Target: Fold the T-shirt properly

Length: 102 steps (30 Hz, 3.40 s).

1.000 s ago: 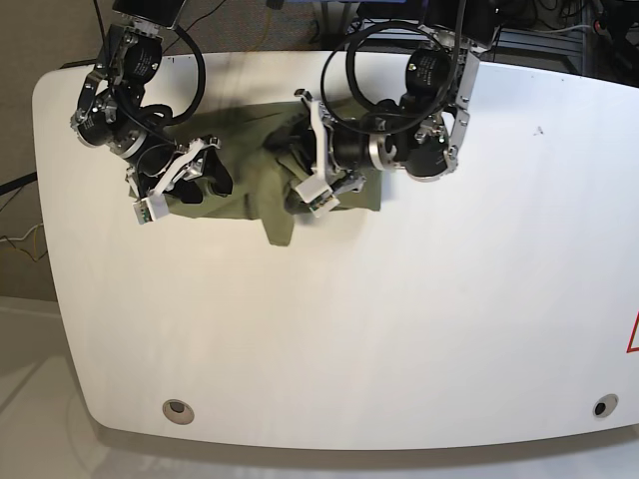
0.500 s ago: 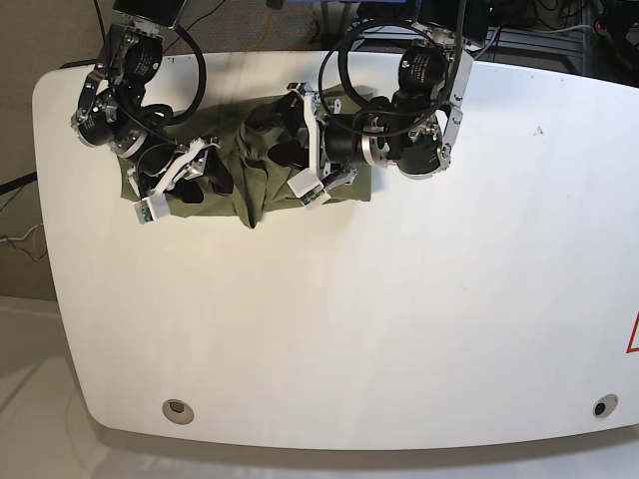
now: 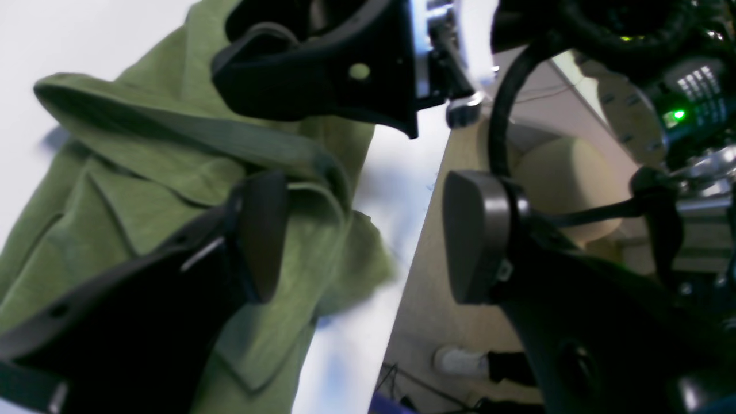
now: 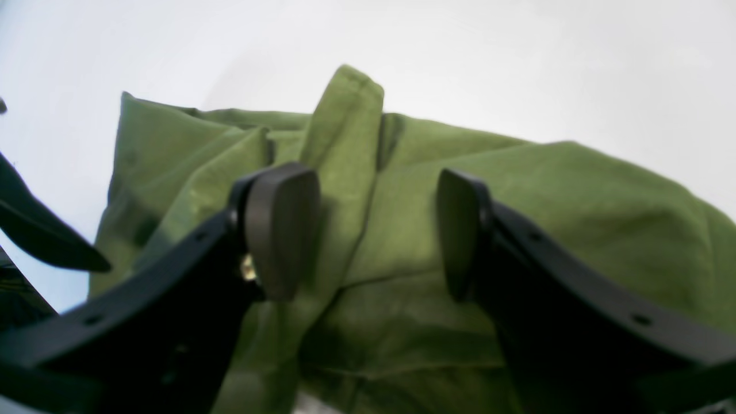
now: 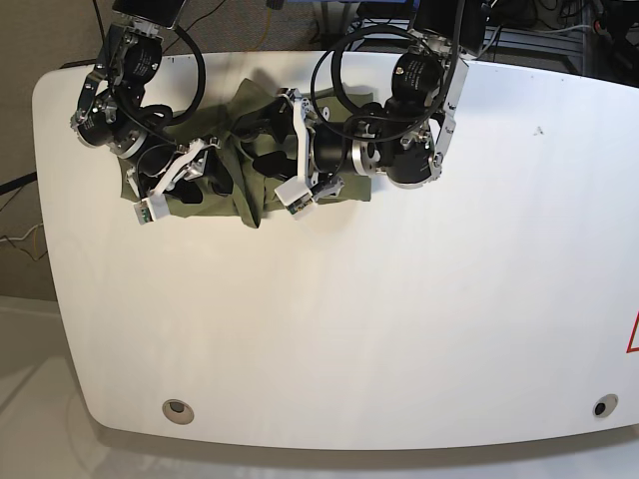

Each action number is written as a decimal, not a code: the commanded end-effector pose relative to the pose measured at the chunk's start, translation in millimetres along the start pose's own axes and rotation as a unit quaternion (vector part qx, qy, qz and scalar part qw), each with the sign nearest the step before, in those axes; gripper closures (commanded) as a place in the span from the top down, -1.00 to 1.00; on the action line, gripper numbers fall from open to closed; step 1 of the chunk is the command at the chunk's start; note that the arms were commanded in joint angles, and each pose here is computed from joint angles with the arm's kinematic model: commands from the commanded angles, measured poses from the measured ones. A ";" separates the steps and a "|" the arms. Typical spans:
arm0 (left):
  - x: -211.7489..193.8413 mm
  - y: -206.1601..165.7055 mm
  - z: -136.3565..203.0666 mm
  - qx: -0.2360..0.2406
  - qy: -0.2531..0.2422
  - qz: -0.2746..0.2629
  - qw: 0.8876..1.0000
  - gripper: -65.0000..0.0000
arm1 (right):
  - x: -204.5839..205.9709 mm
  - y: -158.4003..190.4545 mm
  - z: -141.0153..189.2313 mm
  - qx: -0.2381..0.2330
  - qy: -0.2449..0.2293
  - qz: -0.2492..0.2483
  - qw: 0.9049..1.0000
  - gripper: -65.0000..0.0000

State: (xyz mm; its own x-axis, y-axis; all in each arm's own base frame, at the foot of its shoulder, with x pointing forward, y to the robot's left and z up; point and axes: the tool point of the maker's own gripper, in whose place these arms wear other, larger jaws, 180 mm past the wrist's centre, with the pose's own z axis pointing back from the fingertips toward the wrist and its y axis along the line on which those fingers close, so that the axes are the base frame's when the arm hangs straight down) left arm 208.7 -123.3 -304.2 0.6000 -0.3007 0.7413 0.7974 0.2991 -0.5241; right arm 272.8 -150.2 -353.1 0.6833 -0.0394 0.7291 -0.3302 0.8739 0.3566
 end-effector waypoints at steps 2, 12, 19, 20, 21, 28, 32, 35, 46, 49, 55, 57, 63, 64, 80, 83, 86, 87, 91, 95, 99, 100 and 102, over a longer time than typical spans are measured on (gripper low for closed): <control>20.6 -8.5 -0.3 -0.017 -0.029 -0.018 0.999 0.11 | 15.0 -1.4 4.4 -0.001 -0.021 0.014 1.000 0.10; 9.2 0.4 2.7 -0.003 -0.016 -0.013 1.000 -0.02 | 19.2 1.8 2.1 0.007 -0.021 0.022 1.000 0.09; -6.3 29.6 29.3 0.044 -0.004 -0.007 0.999 0.12 | 18.0 -3.7 4.1 0.001 -0.010 0.020 1.000 0.10; -8.2 33.5 33.1 0.050 -0.004 -0.005 0.999 0.14 | 17.7 -4.4 4.6 -0.001 -0.008 0.021 1.000 0.10; -10.1 37.3 37.0 0.056 -0.003 -0.003 0.998 0.15 | 17.5 -5.2 5.1 -0.002 -0.006 0.021 1.000 0.10; -21.2 47.2 49.5 0.073 0.010 -0.002 0.997 0.20 | 19.7 -10.3 8.3 -0.009 -0.003 0.019 1.000 0.10; -23.3 44.8 46.4 0.071 0.021 -0.007 0.997 0.24 | 22.5 -10.0 9.8 -0.009 -0.008 0.021 1.000 0.10; -23.0 46.3 48.5 0.074 0.020 -0.009 0.997 0.22 | 23.0 -10.9 10.4 -0.009 -0.010 0.018 1.000 0.10; -8.7 68.6 80.6 0.129 -0.022 -0.002 0.991 -0.64 | 26.2 -10.7 11.2 -0.011 -0.024 0.022 0.999 0.09; -12.6 69.3 86.2 0.137 -0.024 -0.001 0.990 -0.90 | 26.7 -10.8 11.9 -0.012 -0.025 0.023 0.999 0.09; -57.6 67.1 85.7 0.133 0.031 0.030 0.990 -0.76 | 15.8 -15.9 7.9 -0.015 -0.015 0.009 1.000 0.12; -67.2 67.1 85.3 0.132 0.047 0.035 0.990 -0.51 | 13.7 -18.9 8.1 -0.018 -0.013 0.004 1.000 0.15; -79.0 76.6 86.1 0.137 0.064 0.050 0.987 -0.05 | 7.3 -32.8 11.5 -0.022 -0.012 -0.028 0.999 0.27; -79.7 77.4 86.3 0.138 0.064 0.052 0.987 -0.02 | 5.8 -35.8 12.9 -0.022 -0.012 -0.035 0.999 0.28; -81.0 72.1 82.6 0.138 0.048 0.070 0.987 0.18 | -7.5 -90.6 52.8 -0.056 0.004 -0.072 0.996 0.33; -84.0 69.5 77.8 0.133 0.050 0.078 0.987 0.19 | 2.3 -97.9 58.2 -0.063 0.003 -0.065 0.996 0.32; -85.4 67.2 74.5 0.130 0.046 0.086 0.987 0.19 | -0.4 -102.4 60.1 -0.066 0.009 -0.067 0.995 0.32; -85.9 66.3 73.3 0.129 0.045 0.088 0.987 0.19 | -1.3 -103.9 60.7 -0.067 0.011 -0.068 0.995 0.32; -90.2 62.6 69.6 0.126 0.043 0.098 0.986 0.16 | -6.3 -110.7 61.9 -0.070 0.018 -0.078 0.994 0.32; -102.3 58.3 72.8 0.128 0.060 0.099 0.985 0.03 | -6.5 -125.0 66.6 -0.062 0.012 -0.110 0.992 0.33; -104.8 58.2 74.9 0.130 0.063 0.098 0.985 -0.06 | -8.8 -130.7 68.5 -0.051 0.006 -0.134 0.990 0.33; -105.1 58.1 75.0 0.130 0.063 0.098 0.985 -0.06 | -8.8 -130.3 68.3 -0.047 0.004 -0.139 0.989 0.34; -102.0 58.7 75.5 0.130 0.060 0.097 0.985 -0.03 | -7.0 -125.4 65.8 -0.028 -0.005 -0.149 0.988 0.34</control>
State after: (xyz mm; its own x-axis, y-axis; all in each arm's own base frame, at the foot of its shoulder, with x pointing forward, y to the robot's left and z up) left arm 178.5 -1.1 -394.4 0.7785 -0.3452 0.5242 0.6131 0.5967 -0.5177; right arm 255.1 -292.3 -381.0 0.7719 -0.2938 0.5638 -0.0378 0.8641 0.5020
